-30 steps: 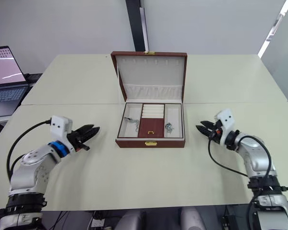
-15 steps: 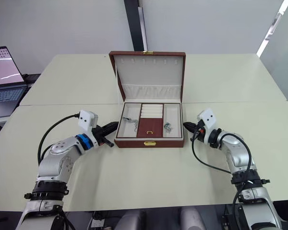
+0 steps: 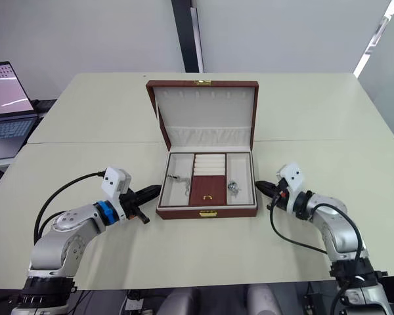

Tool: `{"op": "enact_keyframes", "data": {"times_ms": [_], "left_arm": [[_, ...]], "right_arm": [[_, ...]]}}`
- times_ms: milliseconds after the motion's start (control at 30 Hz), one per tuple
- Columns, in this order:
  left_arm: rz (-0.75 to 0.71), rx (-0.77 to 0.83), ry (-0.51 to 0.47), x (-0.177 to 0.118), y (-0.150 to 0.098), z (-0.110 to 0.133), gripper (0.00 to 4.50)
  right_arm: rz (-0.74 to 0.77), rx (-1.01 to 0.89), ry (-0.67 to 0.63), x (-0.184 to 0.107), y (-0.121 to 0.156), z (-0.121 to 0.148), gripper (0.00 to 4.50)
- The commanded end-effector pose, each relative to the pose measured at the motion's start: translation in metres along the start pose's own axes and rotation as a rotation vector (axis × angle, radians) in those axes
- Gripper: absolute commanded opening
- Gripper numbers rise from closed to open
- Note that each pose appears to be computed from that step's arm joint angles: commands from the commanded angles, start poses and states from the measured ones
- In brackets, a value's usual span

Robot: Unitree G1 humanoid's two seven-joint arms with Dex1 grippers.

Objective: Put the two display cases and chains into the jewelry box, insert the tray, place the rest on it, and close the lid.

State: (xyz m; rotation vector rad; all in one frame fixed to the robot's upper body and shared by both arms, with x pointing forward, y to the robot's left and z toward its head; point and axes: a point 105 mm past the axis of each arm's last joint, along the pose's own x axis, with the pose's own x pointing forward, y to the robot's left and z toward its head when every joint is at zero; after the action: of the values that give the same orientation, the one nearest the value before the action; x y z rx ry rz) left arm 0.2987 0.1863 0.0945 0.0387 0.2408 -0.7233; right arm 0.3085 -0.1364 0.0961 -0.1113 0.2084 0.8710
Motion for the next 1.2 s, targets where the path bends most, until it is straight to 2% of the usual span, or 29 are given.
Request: {"op": "enact_keyframes", "data": {"times_ms": [33,333,667,867,1067,1200], "left_arm": [[-0.157,-0.007,-0.018,0.001,-0.04,0.005,0.0],[-0.139,-0.039,0.036,-0.023,-0.045,-0.013,0.0],[-0.117,-0.027,0.033,-0.023,-0.032,-0.029,0.0],[-0.112,-0.021,0.034,-0.028,-0.025,-0.037,0.0],[-0.019,0.04,-0.109,-0.048,-0.009,-0.017,0.0],[0.033,0.11,-0.161,-0.073,-0.012,-0.006,0.0]], "right_arm": [[0.157,0.012,-0.035,0.006,0.04,0.008,0.02],[0.147,0.045,-0.018,-0.004,0.051,0.004,0.02],[0.143,0.06,-0.018,-0.007,0.053,0.005,0.02],[0.113,0.059,-0.017,-0.008,0.046,0.005,0.02],[0.056,0.055,-0.041,-0.018,0.027,0.011,0.02],[-0.017,0.039,-0.051,-0.029,0.0,0.014,0.02]]}}
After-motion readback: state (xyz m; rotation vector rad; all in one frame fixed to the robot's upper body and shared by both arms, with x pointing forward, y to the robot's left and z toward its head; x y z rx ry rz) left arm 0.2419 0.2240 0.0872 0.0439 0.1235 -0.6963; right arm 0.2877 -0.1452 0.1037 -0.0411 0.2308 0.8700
